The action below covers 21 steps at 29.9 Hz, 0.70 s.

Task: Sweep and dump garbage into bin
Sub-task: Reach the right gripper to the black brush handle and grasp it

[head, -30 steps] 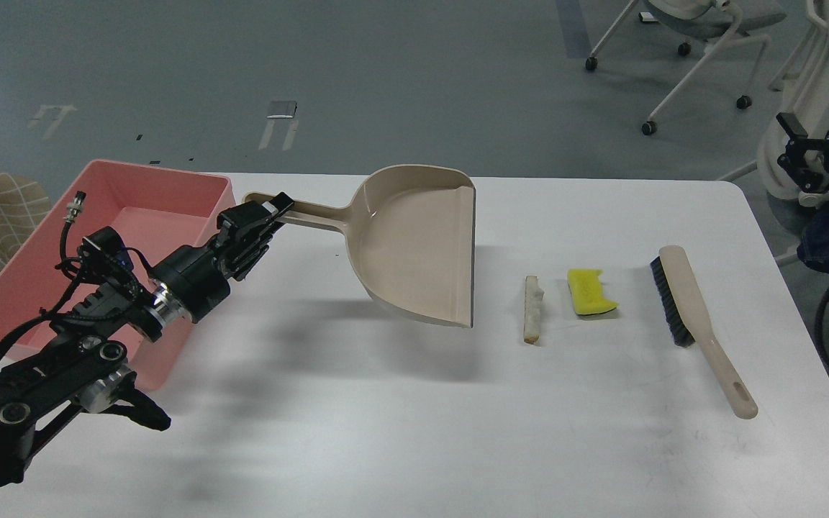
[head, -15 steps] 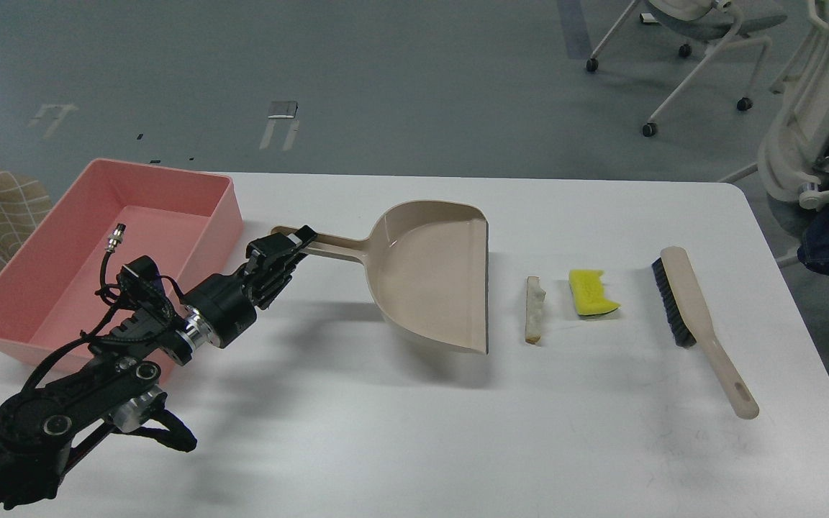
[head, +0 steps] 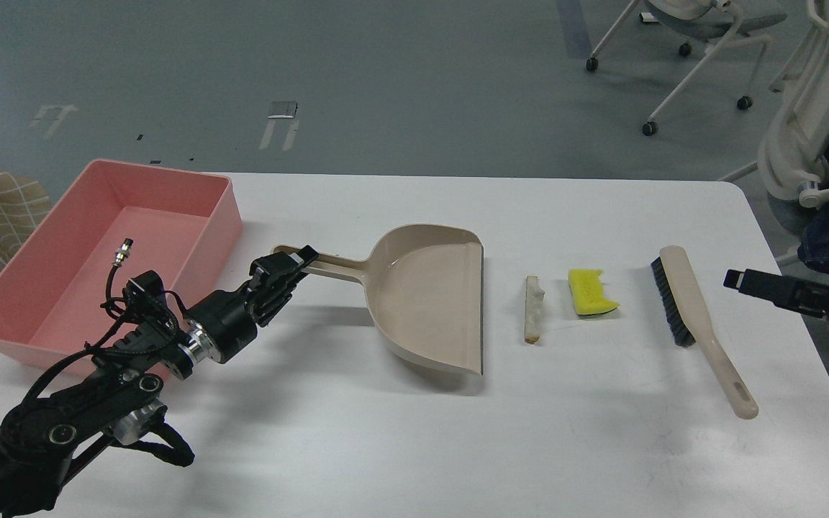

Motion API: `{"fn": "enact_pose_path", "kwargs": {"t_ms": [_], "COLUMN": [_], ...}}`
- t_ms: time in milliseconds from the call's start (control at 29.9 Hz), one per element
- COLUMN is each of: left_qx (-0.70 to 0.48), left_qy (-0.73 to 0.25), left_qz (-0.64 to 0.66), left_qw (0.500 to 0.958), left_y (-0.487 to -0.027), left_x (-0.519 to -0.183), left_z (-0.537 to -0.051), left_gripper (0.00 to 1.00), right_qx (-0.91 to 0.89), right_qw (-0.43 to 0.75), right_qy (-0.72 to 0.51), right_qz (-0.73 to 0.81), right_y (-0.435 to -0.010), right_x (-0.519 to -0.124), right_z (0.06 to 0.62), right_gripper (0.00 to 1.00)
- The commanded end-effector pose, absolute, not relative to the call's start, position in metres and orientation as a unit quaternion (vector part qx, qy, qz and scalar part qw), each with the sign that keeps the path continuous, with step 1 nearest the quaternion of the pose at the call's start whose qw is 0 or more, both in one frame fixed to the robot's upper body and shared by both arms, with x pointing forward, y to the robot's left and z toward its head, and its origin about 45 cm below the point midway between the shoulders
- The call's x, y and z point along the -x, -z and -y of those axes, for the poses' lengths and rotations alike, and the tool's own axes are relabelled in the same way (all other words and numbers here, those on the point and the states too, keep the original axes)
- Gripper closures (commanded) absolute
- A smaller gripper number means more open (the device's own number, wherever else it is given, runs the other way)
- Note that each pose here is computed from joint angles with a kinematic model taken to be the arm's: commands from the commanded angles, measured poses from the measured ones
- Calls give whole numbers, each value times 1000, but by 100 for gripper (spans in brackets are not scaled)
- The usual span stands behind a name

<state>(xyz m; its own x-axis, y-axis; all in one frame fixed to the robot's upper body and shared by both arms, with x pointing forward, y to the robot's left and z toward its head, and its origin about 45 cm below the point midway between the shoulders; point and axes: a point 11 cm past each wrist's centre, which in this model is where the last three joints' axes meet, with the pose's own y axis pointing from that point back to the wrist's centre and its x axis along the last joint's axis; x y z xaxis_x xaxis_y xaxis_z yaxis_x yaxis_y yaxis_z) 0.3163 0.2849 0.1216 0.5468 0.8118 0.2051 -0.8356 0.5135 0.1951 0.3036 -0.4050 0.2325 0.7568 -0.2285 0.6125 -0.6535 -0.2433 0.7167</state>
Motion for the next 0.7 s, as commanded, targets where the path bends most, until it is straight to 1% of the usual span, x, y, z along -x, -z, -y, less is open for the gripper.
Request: {"fn": "enact_pose_path", "kwargs": {"t_ms": [0,167,435,569,602,669], "left_qx": [-138,-134,-137,-140,-140,-141], "left_qy": [-476,-474,-475,-476,-477,-477], "left_qz": [44,39,37,32,32,31], "left_qw": [867,870,868,868,867,867], "left_y": [-121,-121,-118,-114,-114,-113], "left_x": [-317,-316,-316,-312,-312,-311], "left_z": [-286,-282,-284,-285,-285,-285], "left_gripper": [97,96,96,96,96,96], "right_qx": [-749,-735,-745,-753,-753,-752], "right_qw": [572,601,592,581,581,583], "right_qy": [-177,-149,-153,-151,-152,-152], "right_qz": [282,275,268,268,267,267], "right_y": [-218,-198,-182,-177,-177,-177], "right_x": [-294,-280,-281,-282,-282,-282], "right_z": [409,409,390,379,379,379], "right_gripper": [0,0,0,4,7,10]}}
